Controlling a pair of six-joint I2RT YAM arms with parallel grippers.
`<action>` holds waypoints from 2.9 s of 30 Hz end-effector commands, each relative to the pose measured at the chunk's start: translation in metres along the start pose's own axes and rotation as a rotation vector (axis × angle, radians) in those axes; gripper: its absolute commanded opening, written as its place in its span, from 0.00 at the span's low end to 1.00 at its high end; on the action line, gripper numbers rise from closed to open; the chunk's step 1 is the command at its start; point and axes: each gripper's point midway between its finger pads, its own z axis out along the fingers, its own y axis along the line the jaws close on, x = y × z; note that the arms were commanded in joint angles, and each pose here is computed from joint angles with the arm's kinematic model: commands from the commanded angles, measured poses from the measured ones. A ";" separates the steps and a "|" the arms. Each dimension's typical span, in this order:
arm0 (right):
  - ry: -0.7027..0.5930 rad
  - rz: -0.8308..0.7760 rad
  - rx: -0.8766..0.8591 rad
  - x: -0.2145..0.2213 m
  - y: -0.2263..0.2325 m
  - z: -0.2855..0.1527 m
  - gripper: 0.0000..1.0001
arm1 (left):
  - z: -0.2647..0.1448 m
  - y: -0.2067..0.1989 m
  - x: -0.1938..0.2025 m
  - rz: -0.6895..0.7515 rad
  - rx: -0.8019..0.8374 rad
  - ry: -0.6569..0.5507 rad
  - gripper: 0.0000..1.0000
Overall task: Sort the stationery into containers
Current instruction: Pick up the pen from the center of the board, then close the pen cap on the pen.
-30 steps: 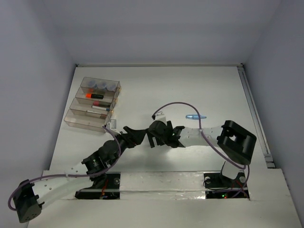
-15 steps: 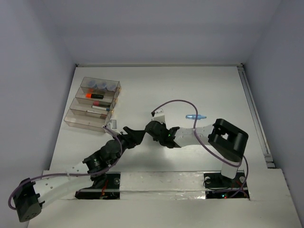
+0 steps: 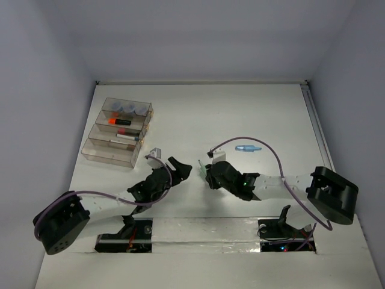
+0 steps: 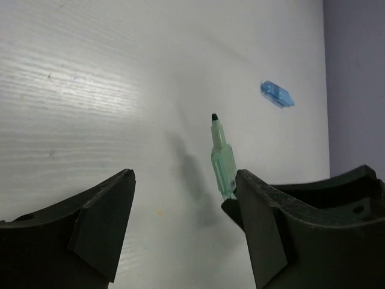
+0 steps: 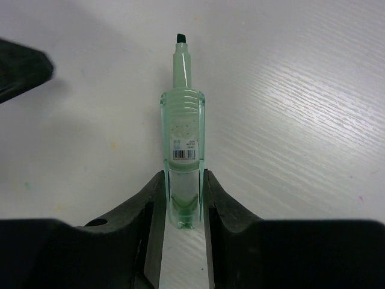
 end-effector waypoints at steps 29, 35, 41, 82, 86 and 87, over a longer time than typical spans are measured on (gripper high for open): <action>-0.102 -0.009 -0.053 -0.035 0.019 -0.012 0.14 | 0.023 -0.073 -0.011 -0.108 0.238 -0.001 0.46; -0.137 0.002 -0.075 -0.044 0.022 -0.016 0.13 | 0.022 -0.069 -0.013 -0.091 0.211 -0.007 0.51; -0.150 0.003 -0.130 -0.048 0.035 -0.024 0.14 | 0.030 -0.075 -0.004 -0.093 0.229 0.029 0.50; 0.054 0.018 -0.391 -0.029 0.072 -0.084 0.13 | 0.021 -0.079 -0.047 0.204 0.171 -0.126 0.00; 0.157 0.010 -0.410 -0.031 0.078 -0.104 0.09 | 0.018 -0.102 -0.029 0.384 0.309 -0.035 0.00; 0.188 0.010 -0.454 -0.031 0.085 -0.112 0.09 | 0.014 -0.106 -0.023 0.407 0.348 -0.006 0.00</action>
